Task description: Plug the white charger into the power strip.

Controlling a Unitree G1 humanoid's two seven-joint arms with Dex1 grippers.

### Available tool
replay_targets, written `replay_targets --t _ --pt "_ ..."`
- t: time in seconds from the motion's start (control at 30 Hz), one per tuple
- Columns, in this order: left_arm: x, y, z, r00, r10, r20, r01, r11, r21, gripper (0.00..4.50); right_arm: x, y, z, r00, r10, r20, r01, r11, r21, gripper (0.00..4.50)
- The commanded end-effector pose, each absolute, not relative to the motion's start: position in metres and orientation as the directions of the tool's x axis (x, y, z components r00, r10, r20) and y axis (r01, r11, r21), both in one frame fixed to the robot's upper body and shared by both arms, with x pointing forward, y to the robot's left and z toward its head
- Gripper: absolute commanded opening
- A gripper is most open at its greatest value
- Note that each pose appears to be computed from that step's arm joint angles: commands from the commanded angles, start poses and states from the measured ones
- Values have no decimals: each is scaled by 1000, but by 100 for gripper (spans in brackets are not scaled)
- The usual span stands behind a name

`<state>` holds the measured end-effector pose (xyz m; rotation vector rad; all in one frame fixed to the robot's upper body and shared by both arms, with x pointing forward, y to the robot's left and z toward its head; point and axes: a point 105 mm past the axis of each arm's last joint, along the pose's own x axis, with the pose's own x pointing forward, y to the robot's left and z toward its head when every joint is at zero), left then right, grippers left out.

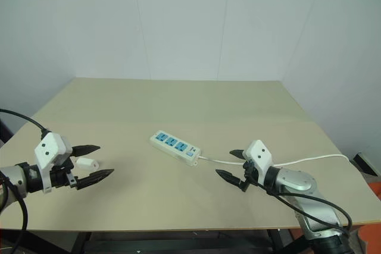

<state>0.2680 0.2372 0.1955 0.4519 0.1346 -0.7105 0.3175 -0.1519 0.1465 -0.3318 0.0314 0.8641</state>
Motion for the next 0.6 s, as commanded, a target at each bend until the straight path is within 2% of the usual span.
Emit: replay_targets --t 0.03,0.4,0.5,0.6 --pt "267 236 204 765 -599 -236 639 663 390 450 319 -147 157 645 754 -124 -747 588 -310 447" --pt "267 237 203 764 -604 -229 641 664 386 450 325 -144 156 662 743 -95 -727 607 -320 447" --pt "268 235 202 760 -609 -226 645 661 384 450 338 -135 153 674 736 -62 -716 629 -304 447" --pt "270 233 202 755 -617 -222 650 657 383 450 352 -106 150 633 774 -19 -744 602 -291 447"
